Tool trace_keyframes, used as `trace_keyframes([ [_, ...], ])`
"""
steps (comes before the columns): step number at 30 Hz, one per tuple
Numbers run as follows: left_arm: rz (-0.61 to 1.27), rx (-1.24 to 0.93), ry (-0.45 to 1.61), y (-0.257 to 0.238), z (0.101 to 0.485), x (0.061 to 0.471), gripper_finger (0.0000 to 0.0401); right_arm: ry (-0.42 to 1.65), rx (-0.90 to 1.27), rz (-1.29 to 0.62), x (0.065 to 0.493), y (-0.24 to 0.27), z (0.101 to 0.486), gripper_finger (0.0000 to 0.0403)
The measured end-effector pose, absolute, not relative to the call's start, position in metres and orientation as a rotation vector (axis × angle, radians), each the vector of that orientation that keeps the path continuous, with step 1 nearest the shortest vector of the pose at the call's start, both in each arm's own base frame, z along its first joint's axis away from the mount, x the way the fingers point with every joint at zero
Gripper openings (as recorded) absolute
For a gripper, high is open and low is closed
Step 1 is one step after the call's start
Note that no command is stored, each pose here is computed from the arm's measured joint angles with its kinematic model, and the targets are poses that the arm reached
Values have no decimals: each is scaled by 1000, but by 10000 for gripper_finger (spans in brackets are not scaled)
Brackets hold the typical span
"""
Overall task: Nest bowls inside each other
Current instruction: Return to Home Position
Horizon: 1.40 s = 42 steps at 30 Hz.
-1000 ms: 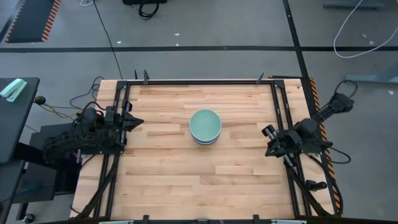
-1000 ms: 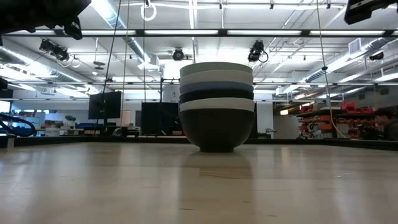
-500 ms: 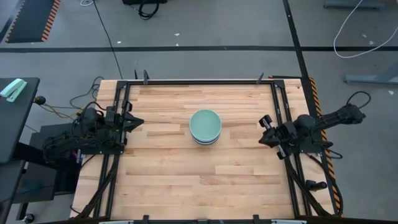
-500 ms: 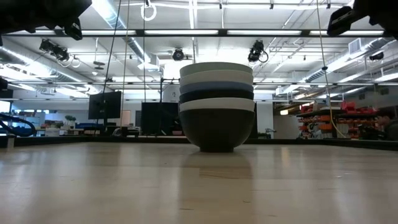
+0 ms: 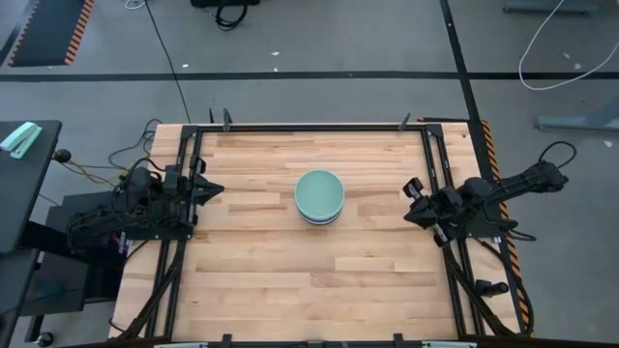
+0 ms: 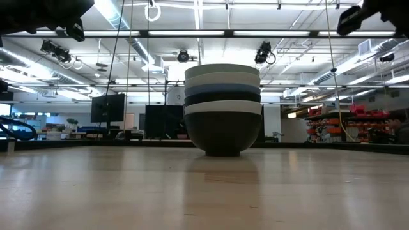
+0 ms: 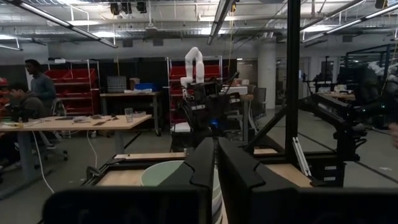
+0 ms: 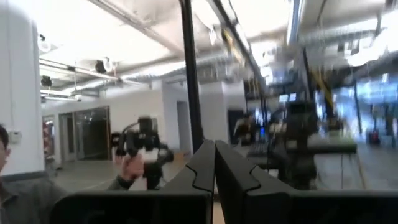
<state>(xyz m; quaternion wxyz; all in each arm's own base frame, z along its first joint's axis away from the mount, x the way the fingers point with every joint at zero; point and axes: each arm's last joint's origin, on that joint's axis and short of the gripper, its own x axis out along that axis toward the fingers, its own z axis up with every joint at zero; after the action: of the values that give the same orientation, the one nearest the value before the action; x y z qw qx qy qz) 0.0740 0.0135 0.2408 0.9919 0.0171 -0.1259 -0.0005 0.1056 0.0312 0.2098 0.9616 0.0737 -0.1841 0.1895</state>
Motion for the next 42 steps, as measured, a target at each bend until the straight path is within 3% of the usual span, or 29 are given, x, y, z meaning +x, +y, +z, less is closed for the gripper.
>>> trace_keyframes([
  [9,-3,24,-263,13,242,74,33,-692,48,511,88,31,234,18],
  [25,-3,18,-252,14,241,74,31,-747,34,491,76,23,238,18],
  [42,-8,33,-389,12,254,70,23,-800,25,492,62,20,239,18],
])
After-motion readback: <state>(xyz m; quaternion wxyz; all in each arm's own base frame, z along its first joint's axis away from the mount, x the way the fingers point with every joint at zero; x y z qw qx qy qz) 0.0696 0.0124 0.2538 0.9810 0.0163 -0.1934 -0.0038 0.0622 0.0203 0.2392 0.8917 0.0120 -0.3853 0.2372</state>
